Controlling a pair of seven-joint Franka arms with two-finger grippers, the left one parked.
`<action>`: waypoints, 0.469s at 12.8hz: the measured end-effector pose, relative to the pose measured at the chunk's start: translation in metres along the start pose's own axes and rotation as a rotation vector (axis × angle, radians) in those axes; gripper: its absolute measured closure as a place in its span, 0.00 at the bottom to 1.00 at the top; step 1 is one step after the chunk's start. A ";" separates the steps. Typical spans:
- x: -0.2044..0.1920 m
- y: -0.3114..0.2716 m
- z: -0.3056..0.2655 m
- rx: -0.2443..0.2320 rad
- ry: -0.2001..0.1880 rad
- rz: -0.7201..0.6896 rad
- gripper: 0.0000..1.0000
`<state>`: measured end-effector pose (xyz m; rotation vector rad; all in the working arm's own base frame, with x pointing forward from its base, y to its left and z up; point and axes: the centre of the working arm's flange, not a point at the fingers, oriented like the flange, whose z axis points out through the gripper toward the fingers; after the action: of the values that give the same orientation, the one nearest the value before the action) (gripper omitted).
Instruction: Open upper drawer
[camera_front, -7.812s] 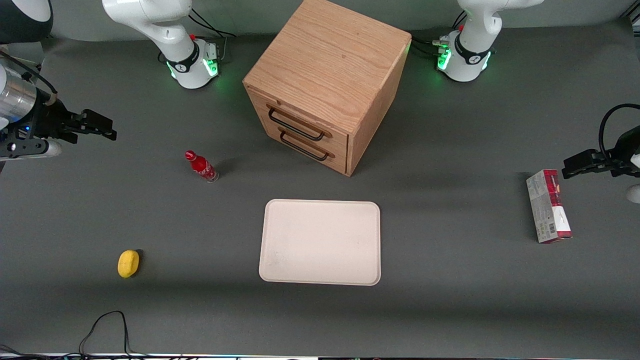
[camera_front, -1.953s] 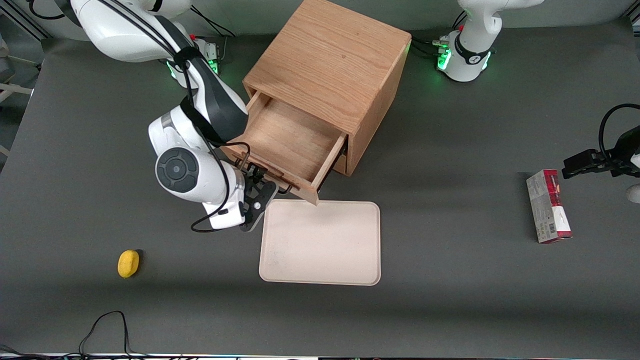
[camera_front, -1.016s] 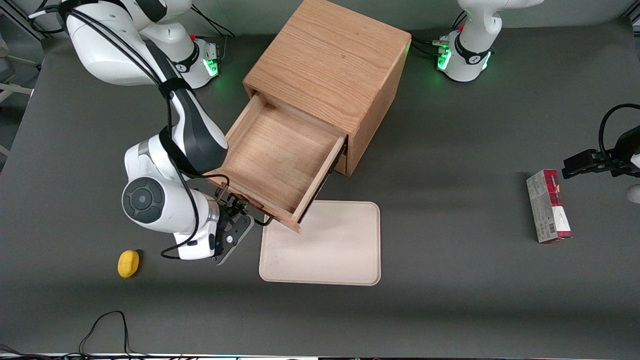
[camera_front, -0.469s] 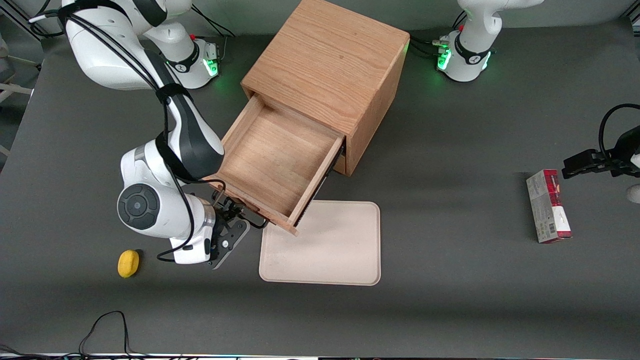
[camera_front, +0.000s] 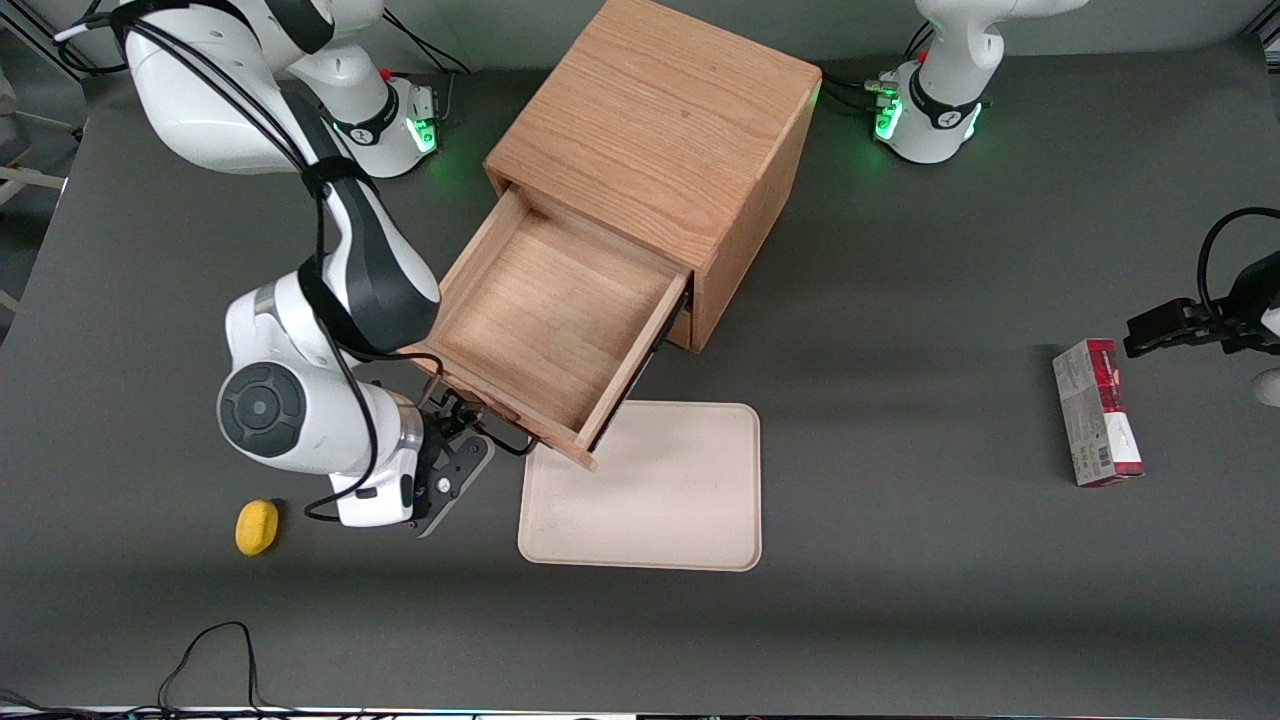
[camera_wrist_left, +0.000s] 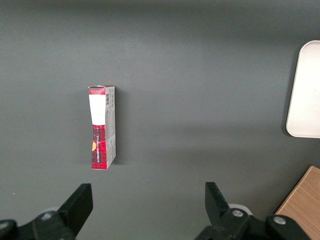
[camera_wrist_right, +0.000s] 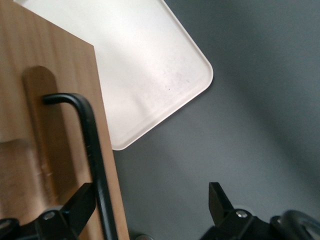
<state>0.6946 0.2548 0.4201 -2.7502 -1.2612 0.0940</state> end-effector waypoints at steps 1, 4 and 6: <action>-0.003 0.001 -0.013 -0.003 0.005 0.003 0.00; -0.010 -0.014 -0.039 0.017 -0.021 -0.013 0.00; -0.015 -0.027 -0.049 0.037 -0.053 -0.026 0.00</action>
<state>0.6701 0.2569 0.4722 -2.7170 -1.2939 0.1871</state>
